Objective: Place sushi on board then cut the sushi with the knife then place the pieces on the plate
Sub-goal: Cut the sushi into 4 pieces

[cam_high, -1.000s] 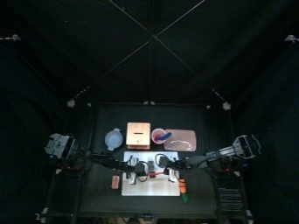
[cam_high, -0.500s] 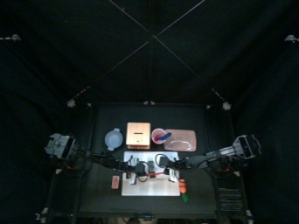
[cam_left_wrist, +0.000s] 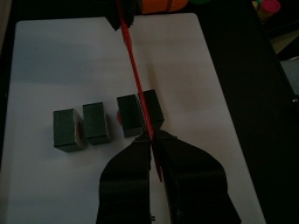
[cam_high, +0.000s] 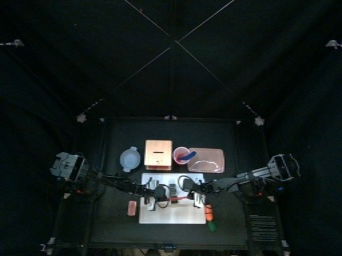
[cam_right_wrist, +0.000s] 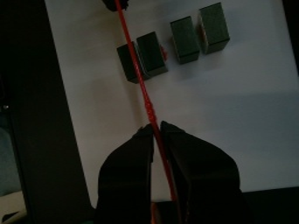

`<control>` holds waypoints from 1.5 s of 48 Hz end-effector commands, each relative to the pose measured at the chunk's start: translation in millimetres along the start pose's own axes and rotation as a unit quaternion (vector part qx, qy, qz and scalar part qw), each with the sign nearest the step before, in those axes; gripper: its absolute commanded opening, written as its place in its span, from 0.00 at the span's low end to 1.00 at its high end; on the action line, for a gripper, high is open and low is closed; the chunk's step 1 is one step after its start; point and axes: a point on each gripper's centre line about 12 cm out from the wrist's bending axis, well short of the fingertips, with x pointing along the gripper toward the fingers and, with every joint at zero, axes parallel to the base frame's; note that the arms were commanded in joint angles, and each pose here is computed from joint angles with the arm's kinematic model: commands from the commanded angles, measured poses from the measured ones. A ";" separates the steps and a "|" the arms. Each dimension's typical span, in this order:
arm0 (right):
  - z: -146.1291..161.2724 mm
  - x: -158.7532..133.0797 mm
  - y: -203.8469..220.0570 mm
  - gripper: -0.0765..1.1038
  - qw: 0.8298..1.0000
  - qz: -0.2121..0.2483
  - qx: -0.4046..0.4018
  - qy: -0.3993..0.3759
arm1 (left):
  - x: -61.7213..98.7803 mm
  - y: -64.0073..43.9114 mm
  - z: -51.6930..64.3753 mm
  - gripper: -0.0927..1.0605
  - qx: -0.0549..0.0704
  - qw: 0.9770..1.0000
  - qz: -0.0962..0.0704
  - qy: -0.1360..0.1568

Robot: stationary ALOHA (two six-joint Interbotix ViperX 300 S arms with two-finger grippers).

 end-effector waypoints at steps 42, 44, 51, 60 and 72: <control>7.1 1.5 -5.2 0.48 1.000 -0.003 0.011 -0.008 | -0.4 -1.0 10.6 0.45 0.000 1.000 -0.001 -0.016; 7.4 1.0 -5.1 0.48 1.000 -0.003 0.011 -0.009 | -0.4 -1.5 10.5 0.45 -0.001 1.000 -0.002 -0.016; 7.1 1.5 -5.1 0.48 1.000 -0.003 0.012 -0.008 | 1.6 -1.2 8.1 0.45 -0.003 1.000 -0.001 -0.012; 5.2 4.7 -5.3 0.48 1.000 -0.005 0.012 -0.003 | 4.7 -0.8 4.9 0.45 -0.007 1.000 0.000 -0.007; 1.3 11.8 -5.1 0.48 1.000 -0.008 0.013 0.008 | 7.2 -1.0 0.9 0.45 -0.009 1.000 0.000 -0.001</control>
